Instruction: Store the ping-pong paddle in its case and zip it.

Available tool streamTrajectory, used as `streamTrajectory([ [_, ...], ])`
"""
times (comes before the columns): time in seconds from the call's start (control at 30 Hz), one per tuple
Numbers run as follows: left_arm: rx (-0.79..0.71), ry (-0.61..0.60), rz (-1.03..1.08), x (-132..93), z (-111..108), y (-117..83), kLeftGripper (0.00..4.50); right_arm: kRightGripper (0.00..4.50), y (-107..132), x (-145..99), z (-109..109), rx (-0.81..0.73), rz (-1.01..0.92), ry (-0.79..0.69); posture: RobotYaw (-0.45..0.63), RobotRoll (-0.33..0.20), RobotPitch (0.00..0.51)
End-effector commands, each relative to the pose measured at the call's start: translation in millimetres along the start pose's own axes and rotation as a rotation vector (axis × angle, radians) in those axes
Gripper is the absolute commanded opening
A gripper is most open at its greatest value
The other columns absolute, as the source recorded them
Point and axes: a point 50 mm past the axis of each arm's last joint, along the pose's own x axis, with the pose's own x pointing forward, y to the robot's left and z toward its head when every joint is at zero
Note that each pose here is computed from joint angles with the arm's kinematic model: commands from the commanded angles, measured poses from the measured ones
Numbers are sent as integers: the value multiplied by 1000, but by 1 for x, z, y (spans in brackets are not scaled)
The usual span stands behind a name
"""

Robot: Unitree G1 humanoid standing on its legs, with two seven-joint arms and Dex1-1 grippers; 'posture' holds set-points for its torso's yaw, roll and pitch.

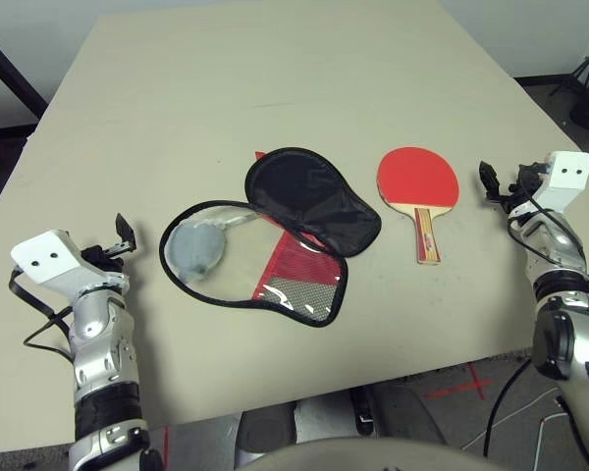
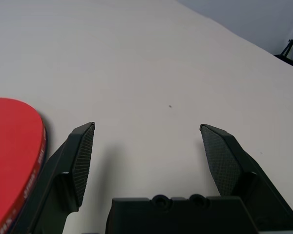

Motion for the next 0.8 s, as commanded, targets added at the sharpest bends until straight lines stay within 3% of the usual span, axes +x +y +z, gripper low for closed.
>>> streamTrajectory([
  [0.03,-6,33,-26,1,-8,-7,4500,4467,-6,-5,-1,-3,-20,-7,4,0,166],
  [0.17,-14,9,-76,11,0,-18,4500,4467,-5,-2,6,12,-23,-37,1,0,155],
  [0.37,3,-119,-140,41,52,-6,4500,4467,-1,7,22,39,-32,-27,41,0,147],
  [0.5,44,-187,-301,53,95,-9,4500,4467,9,11,33,72,11,9,42,0,143],
  [0.6,66,-172,-488,58,117,-21,4500,4467,21,11,44,79,58,67,33,0,140],
  [0.8,41,-118,-726,64,138,-46,4500,4467,54,-5,58,88,140,244,-19,0,135],
])
